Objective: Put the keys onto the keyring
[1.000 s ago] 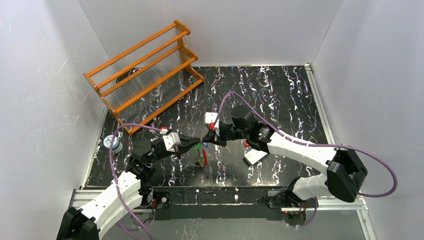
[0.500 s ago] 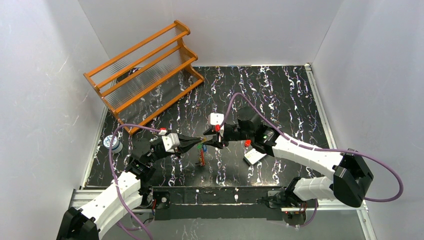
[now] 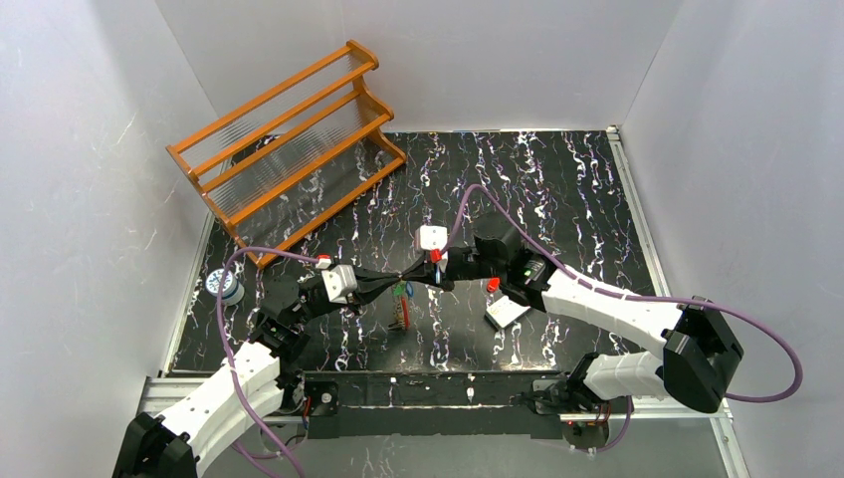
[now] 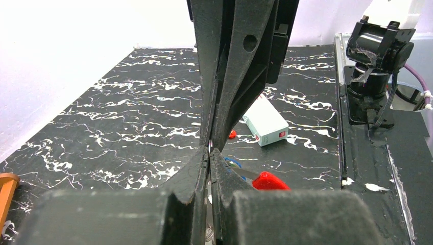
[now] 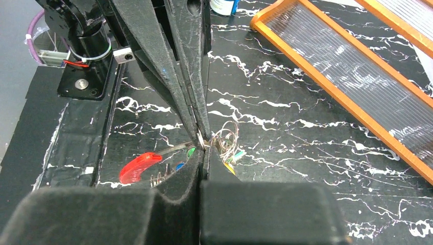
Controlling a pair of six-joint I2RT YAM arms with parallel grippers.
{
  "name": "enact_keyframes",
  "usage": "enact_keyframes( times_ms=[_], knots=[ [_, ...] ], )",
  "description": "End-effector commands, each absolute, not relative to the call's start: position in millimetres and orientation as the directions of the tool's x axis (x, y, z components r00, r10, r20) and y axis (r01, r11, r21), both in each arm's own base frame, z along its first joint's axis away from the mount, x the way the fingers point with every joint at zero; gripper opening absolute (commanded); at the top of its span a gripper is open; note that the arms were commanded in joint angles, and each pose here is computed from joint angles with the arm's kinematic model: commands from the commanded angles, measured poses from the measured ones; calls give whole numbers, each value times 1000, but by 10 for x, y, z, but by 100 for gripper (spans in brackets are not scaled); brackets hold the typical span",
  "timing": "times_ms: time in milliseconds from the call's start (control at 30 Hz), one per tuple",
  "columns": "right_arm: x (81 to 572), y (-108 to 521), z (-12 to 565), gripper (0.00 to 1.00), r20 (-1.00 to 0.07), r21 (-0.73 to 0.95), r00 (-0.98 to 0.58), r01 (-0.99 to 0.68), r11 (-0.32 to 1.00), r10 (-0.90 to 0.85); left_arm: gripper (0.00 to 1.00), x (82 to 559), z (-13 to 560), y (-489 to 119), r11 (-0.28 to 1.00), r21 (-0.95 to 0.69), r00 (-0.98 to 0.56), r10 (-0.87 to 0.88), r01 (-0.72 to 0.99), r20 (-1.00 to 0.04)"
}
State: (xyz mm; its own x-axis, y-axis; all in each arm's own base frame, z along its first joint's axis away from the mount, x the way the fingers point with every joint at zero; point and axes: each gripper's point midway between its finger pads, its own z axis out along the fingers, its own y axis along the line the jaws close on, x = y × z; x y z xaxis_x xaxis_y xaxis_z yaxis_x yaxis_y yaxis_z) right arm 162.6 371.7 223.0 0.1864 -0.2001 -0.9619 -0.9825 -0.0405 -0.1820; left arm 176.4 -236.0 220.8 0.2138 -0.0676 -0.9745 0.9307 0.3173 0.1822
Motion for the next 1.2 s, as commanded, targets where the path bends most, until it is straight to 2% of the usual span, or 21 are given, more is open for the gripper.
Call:
enact_keyframes(
  times_ms=[0,200,300,367,433,567,733,967,1167],
  knots=[
    [1633,3758,2360,1,-962,-221,225,-974,-44,-153,0,1714,2435,-2382,301,236,280,-112,924,-954],
    [1635,3722,2365,1,-956,-239,242,-970,-41,-165,1,1735,2430,-2383,306,236,280,-106,922,-954],
    [1660,3696,2335,1,-948,-245,248,-969,-38,-200,26,1801,2395,-2362,333,226,264,-73,916,-962],
    [1691,3678,2295,1,-939,-249,250,-968,-37,-235,34,1851,2354,-2348,341,230,251,-18,911,-968],
    [1715,3664,2256,1,-932,-242,242,-970,-35,-271,37,1883,2277,-2328,334,243,237,59,910,-970],
    [1727,3623,2128,1,-910,-216,220,-975,-50,-350,38,1912,2055,-2248,294,265,198,239,918,-951],
    [1746,3642,2076,1,-891,-177,191,-981,-73,-411,39,1896,1937,-2195,239,268,175,349,933,-921],
    [1817,3728,1990,1,-867,-60,70,-998,-37,-493,38,1864,1864,-2235,194,234,152,365,953,-919],
    [1784,3799,1969,1,-868,0,23,-999,-48,-495,35,1889,1787,-2294,196,177,99,355,965,-930]
  ],
)
